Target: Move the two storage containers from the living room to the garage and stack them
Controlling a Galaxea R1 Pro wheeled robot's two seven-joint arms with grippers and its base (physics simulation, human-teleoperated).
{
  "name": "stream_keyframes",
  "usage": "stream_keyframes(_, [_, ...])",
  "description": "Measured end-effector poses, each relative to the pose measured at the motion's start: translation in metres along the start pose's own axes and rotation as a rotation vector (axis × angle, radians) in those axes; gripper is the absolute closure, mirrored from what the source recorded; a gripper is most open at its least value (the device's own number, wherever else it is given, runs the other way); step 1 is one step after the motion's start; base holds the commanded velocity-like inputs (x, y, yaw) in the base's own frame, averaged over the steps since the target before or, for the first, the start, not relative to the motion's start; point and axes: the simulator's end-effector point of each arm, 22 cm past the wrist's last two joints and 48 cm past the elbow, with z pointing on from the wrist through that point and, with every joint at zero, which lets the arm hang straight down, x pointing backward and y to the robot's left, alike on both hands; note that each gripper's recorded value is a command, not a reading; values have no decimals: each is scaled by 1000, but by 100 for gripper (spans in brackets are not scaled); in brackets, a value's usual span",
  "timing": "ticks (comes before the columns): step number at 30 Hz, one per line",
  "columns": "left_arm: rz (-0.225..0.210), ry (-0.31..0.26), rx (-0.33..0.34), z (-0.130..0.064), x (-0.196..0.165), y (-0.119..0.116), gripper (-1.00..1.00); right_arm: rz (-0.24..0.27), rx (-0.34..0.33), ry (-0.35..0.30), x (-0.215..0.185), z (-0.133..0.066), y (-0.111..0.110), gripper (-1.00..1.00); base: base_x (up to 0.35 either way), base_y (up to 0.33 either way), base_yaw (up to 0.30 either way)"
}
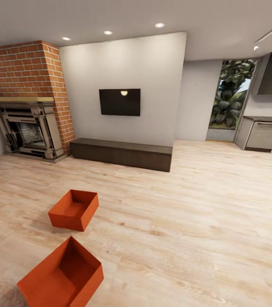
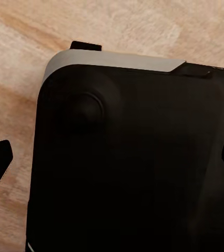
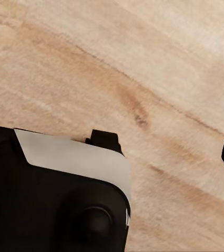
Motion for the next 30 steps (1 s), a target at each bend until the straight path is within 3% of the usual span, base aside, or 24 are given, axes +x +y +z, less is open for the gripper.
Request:
stream_keyframes(8, [1,0,0,0,0,0,-100,-1,0,-1,0,0,0,-100,294,0,25])
stream_keyframes(30, [0,-1,-2,0,-1,0,-100,-1,0,-1,0,0,0,-100,10,0,264])
